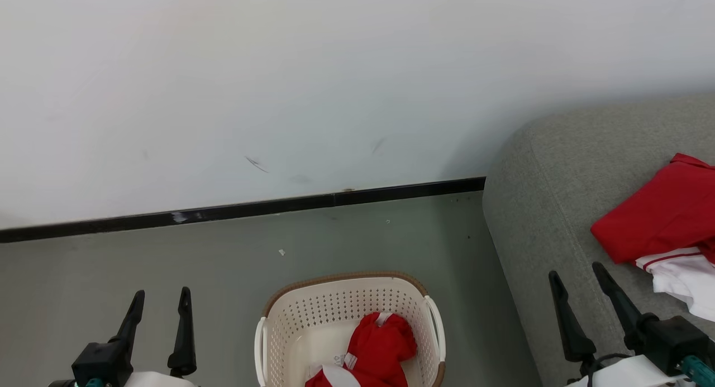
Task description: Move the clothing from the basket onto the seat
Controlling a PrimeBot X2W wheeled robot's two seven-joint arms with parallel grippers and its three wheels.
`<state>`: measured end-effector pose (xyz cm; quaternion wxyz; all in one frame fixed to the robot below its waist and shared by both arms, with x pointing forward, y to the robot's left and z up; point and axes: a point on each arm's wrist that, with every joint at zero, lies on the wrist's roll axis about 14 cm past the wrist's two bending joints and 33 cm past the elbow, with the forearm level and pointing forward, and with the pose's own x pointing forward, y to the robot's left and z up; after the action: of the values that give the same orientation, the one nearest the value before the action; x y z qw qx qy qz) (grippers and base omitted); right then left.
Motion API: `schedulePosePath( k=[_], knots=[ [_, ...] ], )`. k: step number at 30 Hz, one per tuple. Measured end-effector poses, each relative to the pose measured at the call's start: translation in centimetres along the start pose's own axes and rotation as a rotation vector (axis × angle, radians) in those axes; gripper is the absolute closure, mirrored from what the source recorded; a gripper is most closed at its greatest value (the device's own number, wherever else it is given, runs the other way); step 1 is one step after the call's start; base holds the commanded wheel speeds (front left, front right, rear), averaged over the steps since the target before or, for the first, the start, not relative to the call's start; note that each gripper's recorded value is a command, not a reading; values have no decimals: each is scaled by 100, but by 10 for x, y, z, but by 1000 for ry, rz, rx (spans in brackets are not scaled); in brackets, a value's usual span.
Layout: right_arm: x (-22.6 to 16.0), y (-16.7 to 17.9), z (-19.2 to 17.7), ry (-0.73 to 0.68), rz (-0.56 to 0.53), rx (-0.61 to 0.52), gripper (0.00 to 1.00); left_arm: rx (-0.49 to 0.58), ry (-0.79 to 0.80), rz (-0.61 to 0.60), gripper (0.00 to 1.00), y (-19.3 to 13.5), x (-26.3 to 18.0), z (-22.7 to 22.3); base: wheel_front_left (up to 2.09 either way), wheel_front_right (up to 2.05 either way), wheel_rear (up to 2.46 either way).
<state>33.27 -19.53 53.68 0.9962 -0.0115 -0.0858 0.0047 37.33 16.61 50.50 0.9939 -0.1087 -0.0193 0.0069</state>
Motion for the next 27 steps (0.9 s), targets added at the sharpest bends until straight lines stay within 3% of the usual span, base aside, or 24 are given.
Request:
schedulePosePath(
  k=[11, 27],
  knots=[
    [5, -2, 5, -16, -5, -8, 0, 57, 51, -70, 0, -9, 2, -17, 0, 0, 0],
    [10, -34, 6, -15, -98, -42, 0, 122, 210, -312, 0, -70, 35, -60, 0, 0, 0]
  ],
)
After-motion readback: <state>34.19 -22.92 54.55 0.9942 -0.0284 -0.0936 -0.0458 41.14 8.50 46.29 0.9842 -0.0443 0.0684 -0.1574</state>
